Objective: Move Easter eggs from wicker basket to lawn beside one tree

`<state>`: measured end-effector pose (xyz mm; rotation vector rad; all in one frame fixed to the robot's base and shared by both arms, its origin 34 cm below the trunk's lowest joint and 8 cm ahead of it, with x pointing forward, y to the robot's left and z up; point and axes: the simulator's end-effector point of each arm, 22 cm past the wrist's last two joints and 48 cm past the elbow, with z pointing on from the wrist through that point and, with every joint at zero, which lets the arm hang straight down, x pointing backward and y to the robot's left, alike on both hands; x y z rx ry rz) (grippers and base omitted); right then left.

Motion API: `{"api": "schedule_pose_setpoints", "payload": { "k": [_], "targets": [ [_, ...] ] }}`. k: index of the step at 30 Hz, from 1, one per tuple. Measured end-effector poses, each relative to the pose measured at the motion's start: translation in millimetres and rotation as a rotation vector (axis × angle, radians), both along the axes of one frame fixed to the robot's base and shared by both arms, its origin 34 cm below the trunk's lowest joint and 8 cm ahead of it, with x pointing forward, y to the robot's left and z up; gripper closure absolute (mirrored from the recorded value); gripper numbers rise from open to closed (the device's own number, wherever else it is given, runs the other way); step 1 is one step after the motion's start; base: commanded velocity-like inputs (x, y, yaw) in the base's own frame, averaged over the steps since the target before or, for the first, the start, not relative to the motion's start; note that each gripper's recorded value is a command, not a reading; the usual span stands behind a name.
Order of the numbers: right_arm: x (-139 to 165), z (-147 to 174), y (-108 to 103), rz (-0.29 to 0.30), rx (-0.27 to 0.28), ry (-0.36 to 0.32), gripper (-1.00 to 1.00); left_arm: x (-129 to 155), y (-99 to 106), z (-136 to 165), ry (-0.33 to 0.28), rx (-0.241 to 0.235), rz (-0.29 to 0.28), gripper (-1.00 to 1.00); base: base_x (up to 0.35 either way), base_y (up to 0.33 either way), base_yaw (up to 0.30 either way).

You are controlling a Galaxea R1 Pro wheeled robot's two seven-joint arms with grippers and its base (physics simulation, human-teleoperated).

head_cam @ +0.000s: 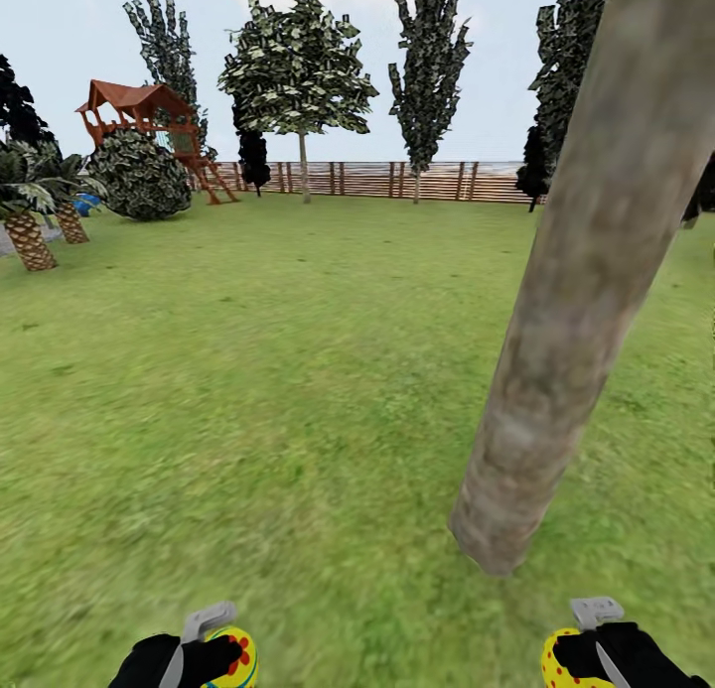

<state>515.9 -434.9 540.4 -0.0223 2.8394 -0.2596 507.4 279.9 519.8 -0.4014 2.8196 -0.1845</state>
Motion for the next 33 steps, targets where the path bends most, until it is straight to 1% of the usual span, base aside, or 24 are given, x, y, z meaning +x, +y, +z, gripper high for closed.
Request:
{"api": "schedule_pose_setpoints", "payload": {
  "k": [8, 33],
  "targets": [
    [-0.1, 0.0, 0.0, 0.001, -0.001, 0.000, 1.00, -0.6, -0.3, -0.2, 0.001, 0.000, -0.002, 1.00, -0.079, -0.319, 0.000],
    [0.1, -0.4, 2.3, 0.003, 0.001, 0.000, 1.00, -0.5, 0.5, -0.1, 0.000, 0.000, 0.001, 1.00, -0.001, -0.330, 0.000]
  ]
}}
